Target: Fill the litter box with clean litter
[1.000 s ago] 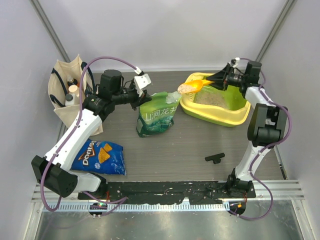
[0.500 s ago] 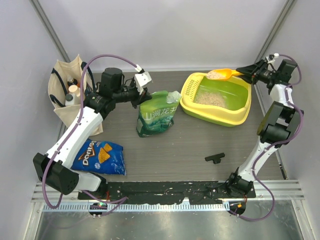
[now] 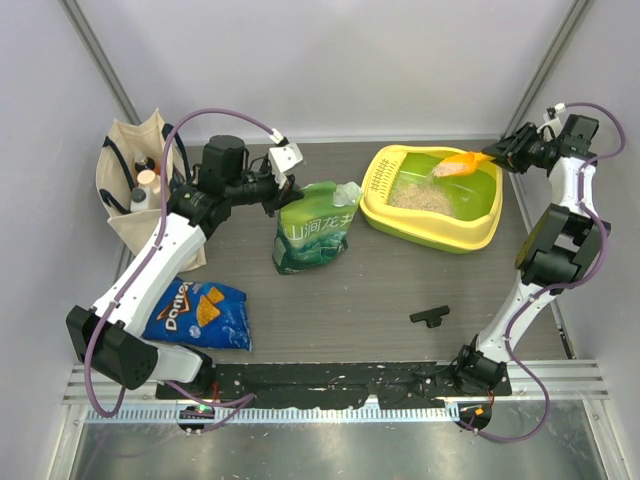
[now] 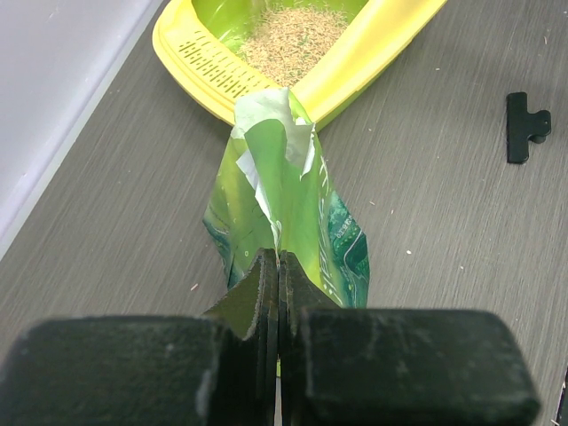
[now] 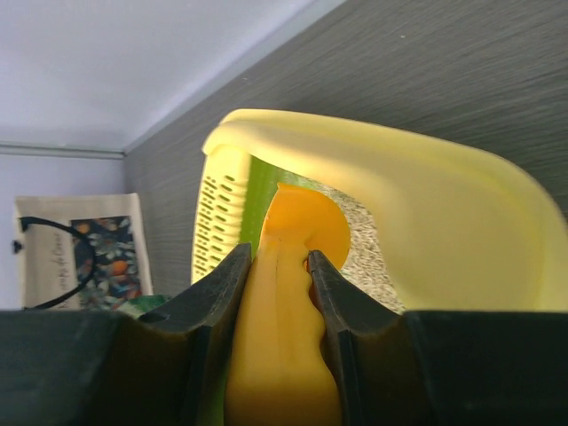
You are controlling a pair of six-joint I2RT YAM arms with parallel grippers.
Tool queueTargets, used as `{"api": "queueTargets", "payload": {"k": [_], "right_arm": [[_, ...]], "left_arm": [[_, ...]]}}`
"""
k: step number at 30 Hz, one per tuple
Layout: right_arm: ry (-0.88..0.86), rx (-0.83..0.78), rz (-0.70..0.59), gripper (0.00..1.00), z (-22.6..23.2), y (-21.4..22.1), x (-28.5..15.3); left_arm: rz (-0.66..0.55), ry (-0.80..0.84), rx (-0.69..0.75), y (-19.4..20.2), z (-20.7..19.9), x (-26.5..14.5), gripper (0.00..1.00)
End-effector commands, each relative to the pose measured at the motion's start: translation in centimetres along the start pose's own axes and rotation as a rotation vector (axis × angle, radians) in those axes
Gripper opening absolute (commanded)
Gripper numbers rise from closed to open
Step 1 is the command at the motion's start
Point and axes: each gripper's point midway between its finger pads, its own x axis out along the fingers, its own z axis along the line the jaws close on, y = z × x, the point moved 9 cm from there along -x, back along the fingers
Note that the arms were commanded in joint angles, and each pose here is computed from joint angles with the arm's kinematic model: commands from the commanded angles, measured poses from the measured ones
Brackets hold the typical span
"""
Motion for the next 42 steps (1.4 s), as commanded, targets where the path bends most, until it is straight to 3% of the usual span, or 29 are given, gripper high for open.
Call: {"api": "queueTargets", "payload": {"k": [1, 13, 25, 28, 32, 33, 37, 42], "right_arm": [[0.066, -0.22, -0.05, 0.01, 3.0, -1.0, -1.8], [0.306, -0.547, -0.17, 0.01, 8.5, 0.9, -6.4], [0.484, -0.87, -0.147, 0.01, 12.4, 4.8, -9.9], [0.419, -0.948, -0.17, 0.01, 15.4, 5.9, -10.8], [0.156, -0.955, -0.172, 0.01, 20.4, 8.1, -12.4], [0.019, -0.969, -0.128, 0.01, 22.1, 9.6, -12.3], [-0.217, -0.925, 0.076, 0.01, 24.3, 15.0, -11.3], [-0.376, -0.766, 0.416, 0.01, 20.7, 21.5, -9.8]], "left_arm": [[-0.12, -0.003, 0.074, -3.0, 0.2, -0.7, 0.0], [-0.185, 0.009, 0.087, -2.6, 0.0, -0.1, 0.0], [-0.249, 0.022, 0.107, -1.9, -0.3, 0.5, 0.0], [-0.257, 0.017, 0.112, -1.9, -0.5, 0.3, 0.0], [-0.259, 0.008, 0.093, -1.9, -0.7, -0.1, 0.0], [-0.255, 0.006, 0.088, -1.8, -0.8, -0.2, 0.0], [-0.239, 0.004, 0.09, -1.7, -1.2, -0.8, 0.0], [-0.223, -0.011, 0.097, -1.3, -1.4, -1.1, 0.0]]}}
